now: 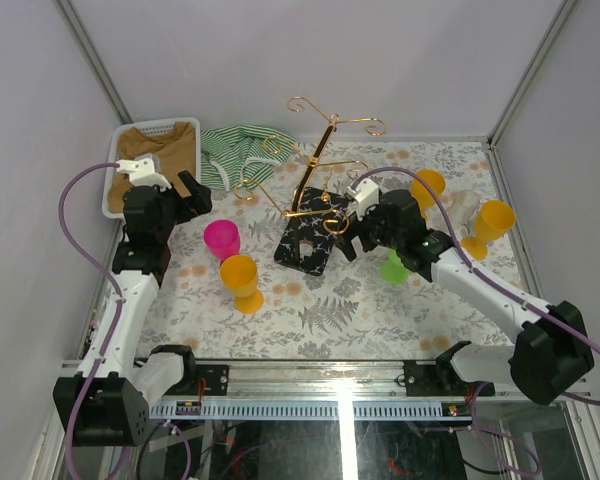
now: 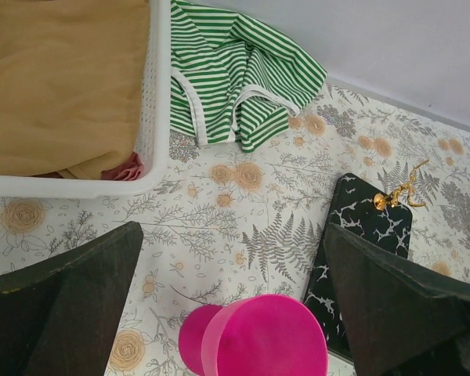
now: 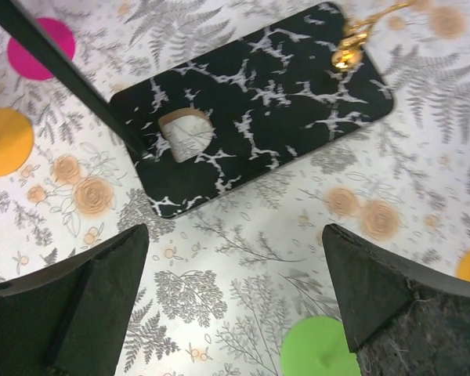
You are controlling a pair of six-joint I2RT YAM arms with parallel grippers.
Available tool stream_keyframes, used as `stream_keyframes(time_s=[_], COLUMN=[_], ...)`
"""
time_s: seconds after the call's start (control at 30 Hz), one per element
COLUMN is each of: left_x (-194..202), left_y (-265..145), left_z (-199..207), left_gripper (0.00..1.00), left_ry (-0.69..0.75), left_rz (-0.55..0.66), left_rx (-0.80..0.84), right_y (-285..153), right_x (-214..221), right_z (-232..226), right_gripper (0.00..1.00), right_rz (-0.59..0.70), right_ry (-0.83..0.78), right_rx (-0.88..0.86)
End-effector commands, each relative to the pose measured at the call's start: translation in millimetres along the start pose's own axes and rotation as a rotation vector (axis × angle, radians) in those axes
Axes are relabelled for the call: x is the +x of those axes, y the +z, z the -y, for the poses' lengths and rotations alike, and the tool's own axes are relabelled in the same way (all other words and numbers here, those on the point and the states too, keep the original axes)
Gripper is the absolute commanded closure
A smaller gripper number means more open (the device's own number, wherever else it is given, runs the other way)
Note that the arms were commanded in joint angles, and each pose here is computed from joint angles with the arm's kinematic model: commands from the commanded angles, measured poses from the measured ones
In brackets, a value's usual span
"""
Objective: Place the wine glass upside down on the wine glass rack
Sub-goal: Move the wine rack to the center of the board, then pick up the wine glass at the center of the board.
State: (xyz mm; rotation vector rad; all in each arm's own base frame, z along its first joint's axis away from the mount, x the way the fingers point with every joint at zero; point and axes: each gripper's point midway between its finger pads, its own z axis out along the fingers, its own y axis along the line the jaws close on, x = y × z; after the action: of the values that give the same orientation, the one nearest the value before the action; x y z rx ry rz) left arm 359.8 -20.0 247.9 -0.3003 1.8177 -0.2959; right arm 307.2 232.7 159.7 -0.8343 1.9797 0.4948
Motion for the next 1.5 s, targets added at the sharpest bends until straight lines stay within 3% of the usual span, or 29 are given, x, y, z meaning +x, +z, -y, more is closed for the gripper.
stream_keyframes(time_s=[0.0,0.4,0.9,1.47], left_x=[-7.6,36.2,82.6,67.9], left_y=[-2.7,0.1,-5.7,-34.9], left_z=[4.3,-17.9,-11.2,-7.4], left_gripper=[0.00,0.00,0.01,0.00], left_ry=[0.041,0.028,0.017,0.036], left_rz=[-0.001,-0.151,-0.357,-0.328], left_rx=[0.012,-0.073,-0.004,-0.008], right_y=[-33.5,-62.8,-125.2,-108.5], right_x=[-44.1,-76.2,-137.1,-140.6], right_z=[30.1,64.2,107.5,111.7], right_gripper=[0.01,0.01,0.02,0.04], right_rz=[0.095,0.132,0.244,0.223], right_ry=[-0.005,-0.029,-0.027,-0.026], right_rx=[0.192,0.397,0.701,0.698])
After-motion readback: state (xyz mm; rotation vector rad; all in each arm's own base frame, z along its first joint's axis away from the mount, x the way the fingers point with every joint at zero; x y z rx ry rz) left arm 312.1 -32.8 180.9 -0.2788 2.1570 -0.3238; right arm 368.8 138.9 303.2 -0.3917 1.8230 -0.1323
